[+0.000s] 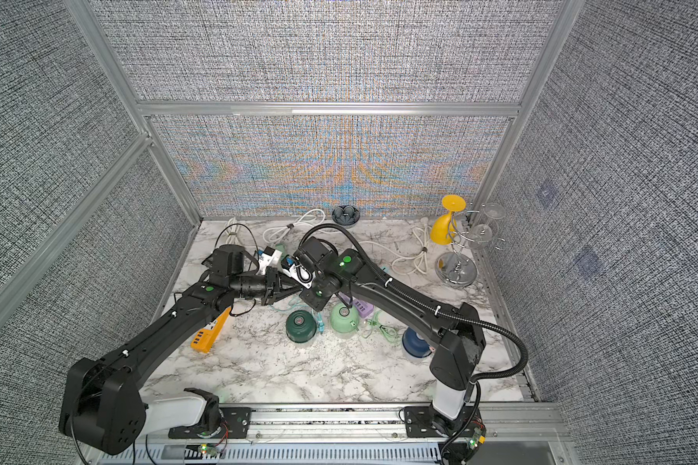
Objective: Charge the cordless meat grinders
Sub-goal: Pick up the charging cable from the center of the board.
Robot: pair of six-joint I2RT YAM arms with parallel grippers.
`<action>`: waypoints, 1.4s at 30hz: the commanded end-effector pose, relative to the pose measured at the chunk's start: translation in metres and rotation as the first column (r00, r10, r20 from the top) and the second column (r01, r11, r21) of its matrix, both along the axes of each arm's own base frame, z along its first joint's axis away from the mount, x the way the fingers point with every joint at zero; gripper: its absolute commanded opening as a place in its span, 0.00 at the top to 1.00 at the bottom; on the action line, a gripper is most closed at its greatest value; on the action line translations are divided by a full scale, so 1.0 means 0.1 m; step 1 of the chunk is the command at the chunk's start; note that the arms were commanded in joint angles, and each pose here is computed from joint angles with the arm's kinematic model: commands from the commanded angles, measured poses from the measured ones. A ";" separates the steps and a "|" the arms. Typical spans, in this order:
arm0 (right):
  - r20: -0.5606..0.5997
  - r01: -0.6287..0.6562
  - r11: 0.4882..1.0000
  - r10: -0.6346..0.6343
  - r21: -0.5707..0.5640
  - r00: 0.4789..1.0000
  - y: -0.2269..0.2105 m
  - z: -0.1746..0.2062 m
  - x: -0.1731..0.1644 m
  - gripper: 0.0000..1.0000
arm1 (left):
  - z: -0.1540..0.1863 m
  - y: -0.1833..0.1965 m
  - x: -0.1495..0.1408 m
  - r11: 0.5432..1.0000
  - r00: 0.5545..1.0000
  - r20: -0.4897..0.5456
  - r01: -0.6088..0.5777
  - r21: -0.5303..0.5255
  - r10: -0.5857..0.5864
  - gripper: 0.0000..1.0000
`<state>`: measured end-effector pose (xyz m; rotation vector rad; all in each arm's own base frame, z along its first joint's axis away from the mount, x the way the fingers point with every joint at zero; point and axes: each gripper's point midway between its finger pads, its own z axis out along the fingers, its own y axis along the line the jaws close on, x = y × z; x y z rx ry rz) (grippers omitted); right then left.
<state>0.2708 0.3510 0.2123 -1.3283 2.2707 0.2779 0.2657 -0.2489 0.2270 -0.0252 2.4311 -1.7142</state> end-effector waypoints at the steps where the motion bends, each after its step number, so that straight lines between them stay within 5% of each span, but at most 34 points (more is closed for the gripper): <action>1: 0.014 0.006 1.000 -0.006 0.018 1.000 0.03 0.06 0.03 1.00 | -0.02 -0.01 -0.04 1.000 1.000 0.002 0.021 -0.003 -0.021 0.88; 6: 0.000 -0.018 1.000 0.018 0.009 1.000 0.02 0.04 -0.02 0.96 | -0.02 -0.02 -0.04 0.999 0.999 -0.002 0.032 -0.009 -0.032 1.00; 10: 0.023 -0.034 0.999 0.034 -0.001 0.999 -0.11 0.02 -0.08 0.49 | -0.02 -0.03 -0.05 0.999 0.999 -0.006 0.043 -0.012 -0.043 1.00; 13: 0.042 -0.041 0.999 0.041 0.017 0.998 -0.22 0.05 -0.12 0.41 | -0.02 -0.03 -0.08 0.998 0.998 -0.009 0.057 -0.015 -0.057 1.00; 19: 0.034 -0.083 0.994 0.081 0.077 0.996 -0.19 0.14 -0.17 0.61 | -0.02 -0.03 -0.14 0.996 0.996 -0.022 0.081 -0.026 -0.081 1.00; 29: 0.003 -0.112 0.987 0.112 0.116 0.994 0.06 0.14 -0.10 0.61 | 0.02 -0.02 -0.20 0.995 0.995 -0.018 0.093 -0.035 -0.093 1.00; 42: 0.003 -0.125 0.985 0.126 0.119 0.992 0.11 0.15 -0.08 0.84 | 0.02 -0.02 -0.21 0.995 0.995 -0.022 0.095 -0.037 -0.096 1.00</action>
